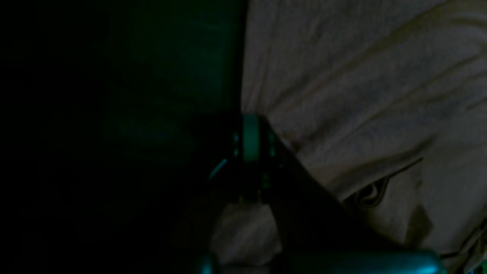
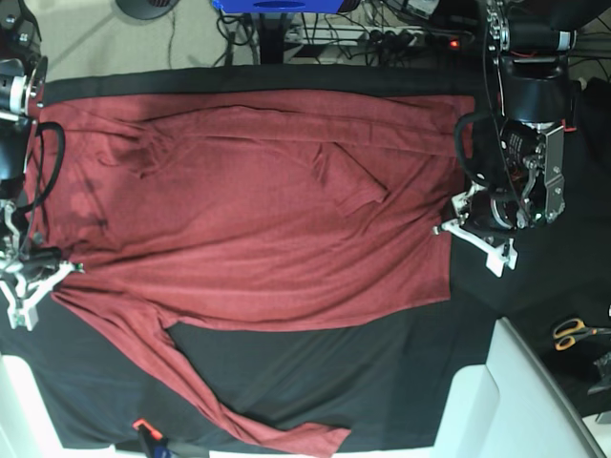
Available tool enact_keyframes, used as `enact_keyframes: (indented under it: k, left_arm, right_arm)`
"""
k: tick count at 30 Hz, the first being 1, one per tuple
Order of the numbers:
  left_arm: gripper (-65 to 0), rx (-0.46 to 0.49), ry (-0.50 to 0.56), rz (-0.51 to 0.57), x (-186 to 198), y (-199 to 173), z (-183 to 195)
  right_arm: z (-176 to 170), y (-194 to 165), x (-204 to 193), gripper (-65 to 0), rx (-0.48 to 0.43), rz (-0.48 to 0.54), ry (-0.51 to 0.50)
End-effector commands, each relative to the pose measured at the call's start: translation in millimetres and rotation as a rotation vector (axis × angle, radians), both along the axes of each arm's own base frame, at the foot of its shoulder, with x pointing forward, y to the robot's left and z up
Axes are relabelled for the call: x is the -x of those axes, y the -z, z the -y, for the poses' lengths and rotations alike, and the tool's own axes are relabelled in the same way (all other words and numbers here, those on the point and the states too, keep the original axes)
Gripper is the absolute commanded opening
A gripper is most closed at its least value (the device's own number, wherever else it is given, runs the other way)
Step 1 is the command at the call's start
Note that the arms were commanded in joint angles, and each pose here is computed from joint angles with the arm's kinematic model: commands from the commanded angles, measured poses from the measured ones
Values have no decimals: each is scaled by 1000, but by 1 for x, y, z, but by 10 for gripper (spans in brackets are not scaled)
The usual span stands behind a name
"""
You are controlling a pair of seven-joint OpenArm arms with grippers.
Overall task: Fold the T-shirt properly
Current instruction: 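Move the left gripper along the opposite side edge toward the hem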
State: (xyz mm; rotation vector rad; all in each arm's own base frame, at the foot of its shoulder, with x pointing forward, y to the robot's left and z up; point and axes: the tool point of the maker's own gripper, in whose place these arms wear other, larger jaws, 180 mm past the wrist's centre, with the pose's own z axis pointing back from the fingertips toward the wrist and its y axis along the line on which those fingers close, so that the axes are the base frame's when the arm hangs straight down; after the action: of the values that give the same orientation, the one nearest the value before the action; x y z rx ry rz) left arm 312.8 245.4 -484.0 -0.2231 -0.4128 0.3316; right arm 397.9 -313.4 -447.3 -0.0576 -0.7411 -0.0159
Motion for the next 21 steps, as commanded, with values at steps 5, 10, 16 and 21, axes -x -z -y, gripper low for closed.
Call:
enact_keyframes:
  k: [5, 10, 16, 21]
  left_arm:
    - [-650, -25, 29, 9, 4, -9, -1]
    - [-650, -64, -31, 46, -6, -27, -14]
    - [-390, -64, -21, 77, -18, -48, -13]
    - [-155, -49, -133, 157, -31, -79, -44]
  right_arm:
    - [12, -23, -17, -650, 21, 67, 10]
    - [12, -23, -17, -650, 22, 66, 7]
    - [11, -23, -17, -650, 23, 65, 6]
    - [11, -23, -17, -650, 23, 64, 4]
